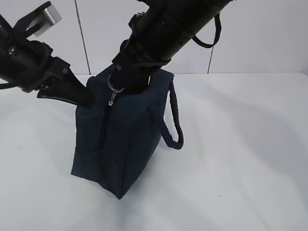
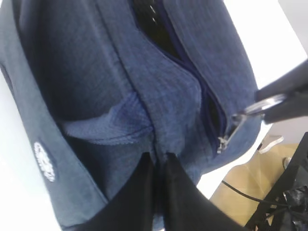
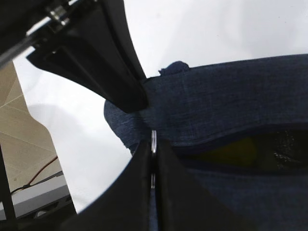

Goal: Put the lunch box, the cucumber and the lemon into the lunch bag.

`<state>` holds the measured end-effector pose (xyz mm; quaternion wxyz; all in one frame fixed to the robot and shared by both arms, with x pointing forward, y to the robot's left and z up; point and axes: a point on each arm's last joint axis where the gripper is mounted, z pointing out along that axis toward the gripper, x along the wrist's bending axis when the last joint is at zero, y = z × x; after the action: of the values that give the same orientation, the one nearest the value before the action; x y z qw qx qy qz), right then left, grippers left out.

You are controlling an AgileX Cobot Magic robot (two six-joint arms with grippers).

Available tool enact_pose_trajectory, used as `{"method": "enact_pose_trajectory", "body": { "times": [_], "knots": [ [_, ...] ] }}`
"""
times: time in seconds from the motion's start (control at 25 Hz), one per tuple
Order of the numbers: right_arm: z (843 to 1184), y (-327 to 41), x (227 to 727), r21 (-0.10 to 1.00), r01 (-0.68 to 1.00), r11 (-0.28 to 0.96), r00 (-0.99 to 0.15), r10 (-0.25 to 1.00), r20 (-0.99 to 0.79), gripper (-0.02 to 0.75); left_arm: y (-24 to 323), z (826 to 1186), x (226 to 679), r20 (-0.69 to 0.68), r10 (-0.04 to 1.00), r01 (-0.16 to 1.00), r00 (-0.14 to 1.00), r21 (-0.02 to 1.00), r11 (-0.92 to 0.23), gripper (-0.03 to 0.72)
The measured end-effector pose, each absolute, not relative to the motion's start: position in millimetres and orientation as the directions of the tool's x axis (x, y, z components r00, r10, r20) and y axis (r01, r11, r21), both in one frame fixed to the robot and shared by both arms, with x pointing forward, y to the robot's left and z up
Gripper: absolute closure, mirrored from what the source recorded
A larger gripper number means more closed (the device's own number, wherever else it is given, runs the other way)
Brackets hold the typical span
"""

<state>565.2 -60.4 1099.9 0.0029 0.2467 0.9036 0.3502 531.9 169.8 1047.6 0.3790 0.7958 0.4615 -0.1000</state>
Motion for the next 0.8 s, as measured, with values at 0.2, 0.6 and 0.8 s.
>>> {"method": "enact_pose_trajectory", "body": {
  "times": [0.2, 0.6, 0.8],
  "knots": [
    [1088, -58, 573, 0.624, 0.456, 0.634, -0.871, 0.461, 0.168, 0.730, 169, 1047, 533, -0.503, 0.654, 0.800, 0.565, 0.529, -0.284, 0.693],
    [1089, -59, 582, 0.660, 0.448, 0.602, -0.849, 0.518, 0.104, 0.730, 169, 1048, 535, -0.495, 0.649, 0.786, 0.577, 0.554, -0.276, 0.693],
    [1090, -61, 585, 0.670, 0.457, 0.585, -0.838, 0.537, 0.103, 0.730, 169, 1043, 534, -0.506, 0.652, 0.794, 0.565, 0.550, -0.261, 0.693]
  ]
}}
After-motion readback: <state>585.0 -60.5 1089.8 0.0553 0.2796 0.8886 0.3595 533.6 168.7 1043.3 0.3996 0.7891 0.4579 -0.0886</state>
